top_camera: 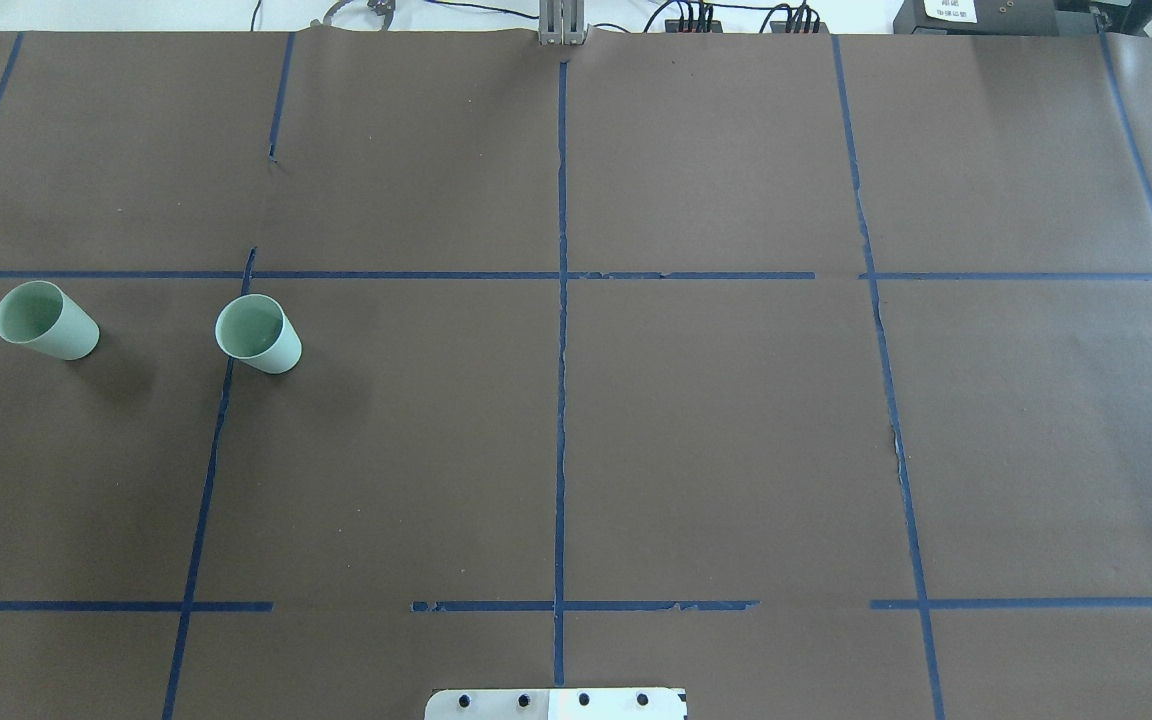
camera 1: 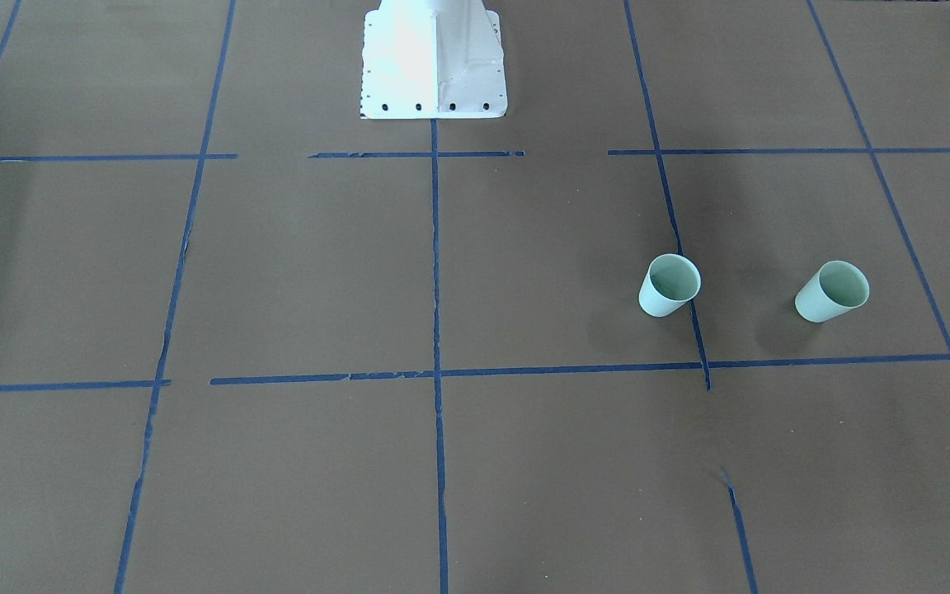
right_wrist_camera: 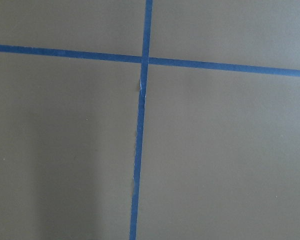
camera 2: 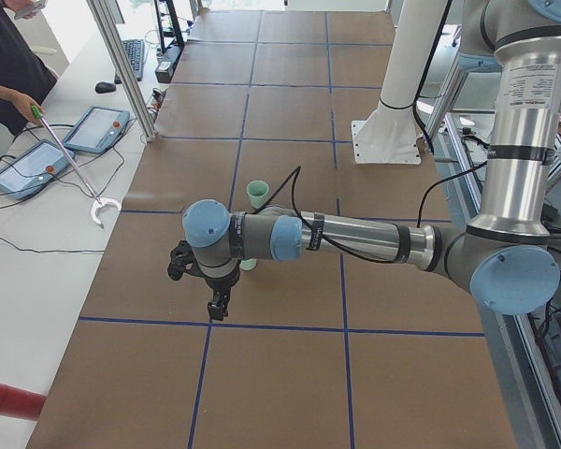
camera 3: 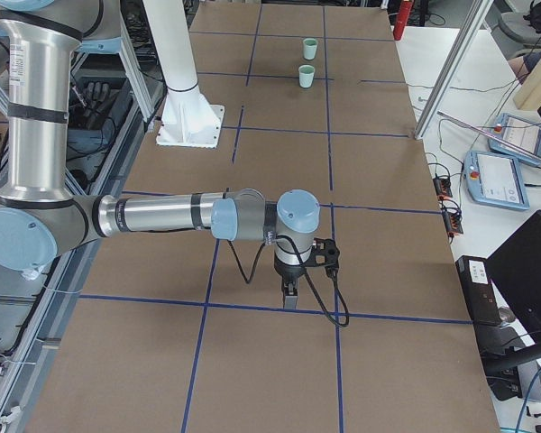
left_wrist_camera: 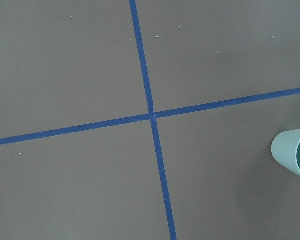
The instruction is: Stack cups
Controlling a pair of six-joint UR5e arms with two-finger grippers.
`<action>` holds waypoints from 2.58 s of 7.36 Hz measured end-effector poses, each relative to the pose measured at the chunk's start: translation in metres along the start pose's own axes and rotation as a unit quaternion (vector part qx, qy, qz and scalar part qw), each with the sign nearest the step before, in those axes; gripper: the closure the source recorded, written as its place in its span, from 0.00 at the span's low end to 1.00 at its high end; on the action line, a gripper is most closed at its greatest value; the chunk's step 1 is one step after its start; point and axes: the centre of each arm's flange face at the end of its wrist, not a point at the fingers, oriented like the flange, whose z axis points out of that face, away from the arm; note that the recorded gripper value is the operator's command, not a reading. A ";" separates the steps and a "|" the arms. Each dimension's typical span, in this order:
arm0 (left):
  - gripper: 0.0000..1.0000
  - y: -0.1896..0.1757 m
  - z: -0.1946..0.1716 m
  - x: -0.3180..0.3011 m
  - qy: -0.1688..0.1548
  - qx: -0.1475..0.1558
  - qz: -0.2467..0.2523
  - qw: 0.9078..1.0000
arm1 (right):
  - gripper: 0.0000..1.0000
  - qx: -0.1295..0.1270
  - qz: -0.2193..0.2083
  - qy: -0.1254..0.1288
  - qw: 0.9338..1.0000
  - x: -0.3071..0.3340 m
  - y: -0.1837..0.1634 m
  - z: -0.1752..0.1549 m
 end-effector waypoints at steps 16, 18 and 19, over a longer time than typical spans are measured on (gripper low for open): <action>0.00 -0.038 0.111 0.146 0.035 0.013 -0.097 0.995 | 0.00 0.000 0.000 0.000 1.000 0.000 0.000 0.000; 0.02 -0.039 0.130 0.144 0.030 -0.001 -0.106 0.994 | 0.00 0.000 -0.001 0.000 1.000 0.000 0.000 0.000; 0.03 -0.039 0.136 0.145 0.030 -0.005 -0.106 0.994 | 0.00 0.000 -0.001 0.000 1.000 -0.001 0.000 0.000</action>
